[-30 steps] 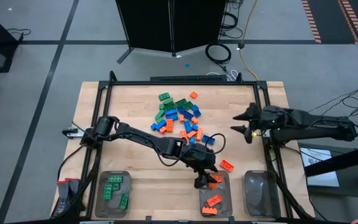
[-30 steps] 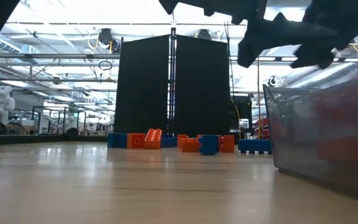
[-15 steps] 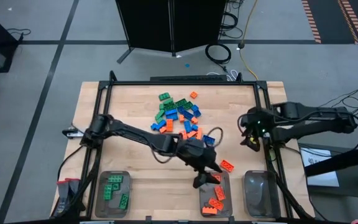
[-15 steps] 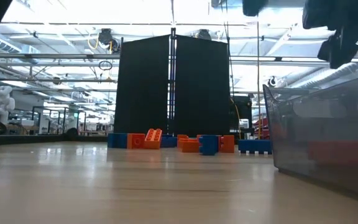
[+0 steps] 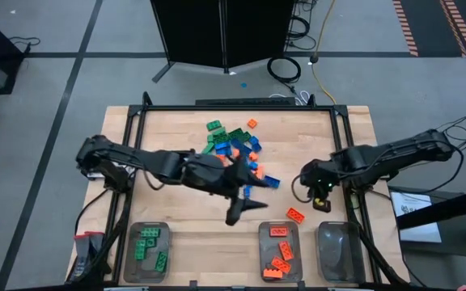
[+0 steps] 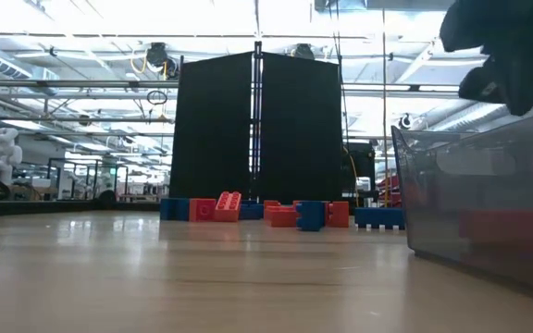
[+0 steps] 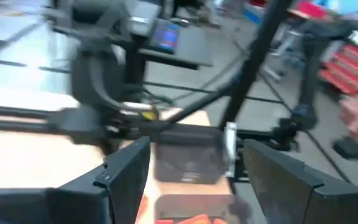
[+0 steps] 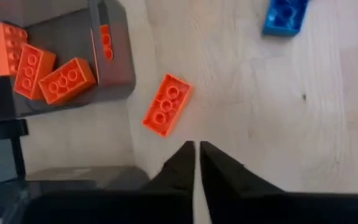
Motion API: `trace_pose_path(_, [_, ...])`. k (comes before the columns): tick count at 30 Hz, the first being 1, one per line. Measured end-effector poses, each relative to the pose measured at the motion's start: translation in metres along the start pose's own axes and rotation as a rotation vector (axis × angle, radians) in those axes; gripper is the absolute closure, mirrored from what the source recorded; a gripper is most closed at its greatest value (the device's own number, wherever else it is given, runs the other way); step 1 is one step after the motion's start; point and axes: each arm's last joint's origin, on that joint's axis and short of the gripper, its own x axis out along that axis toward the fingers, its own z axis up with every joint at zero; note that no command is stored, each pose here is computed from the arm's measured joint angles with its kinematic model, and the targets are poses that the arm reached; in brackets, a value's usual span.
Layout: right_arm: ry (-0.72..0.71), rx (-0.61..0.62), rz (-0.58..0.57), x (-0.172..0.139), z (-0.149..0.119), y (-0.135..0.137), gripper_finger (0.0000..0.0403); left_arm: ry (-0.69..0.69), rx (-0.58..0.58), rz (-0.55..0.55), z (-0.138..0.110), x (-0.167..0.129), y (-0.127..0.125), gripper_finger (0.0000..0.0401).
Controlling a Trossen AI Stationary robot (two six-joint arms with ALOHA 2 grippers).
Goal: Sort blocks
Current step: Put the orange game piece into the center black bin
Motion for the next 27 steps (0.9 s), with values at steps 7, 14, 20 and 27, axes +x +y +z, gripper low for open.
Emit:
trace_pose_path(7, [-0.013,-0.026,0.042,0.021,0.019,0.005,0.0401,0.053,0.007,0.063,-0.001,-0.012,-0.001,0.0141])
trace_pose_path(14, [0.024,-0.043,0.137,0.045,0.019,0.004,0.0402,0.13,-0.001,0.113,-0.011,-0.014,-0.003,0.0141])
trace_pose_path(20, [0.037,-0.018,0.223,0.058,0.013,-0.003,0.0402,0.145,0.006,0.115,-0.013,-0.015,-0.007,0.0141])
trace_pose_path(27, [0.05,0.024,0.275,0.077,0.008,-0.01,0.0403,0.186,0.013,0.126,-0.017,-0.015,-0.006,0.0141])
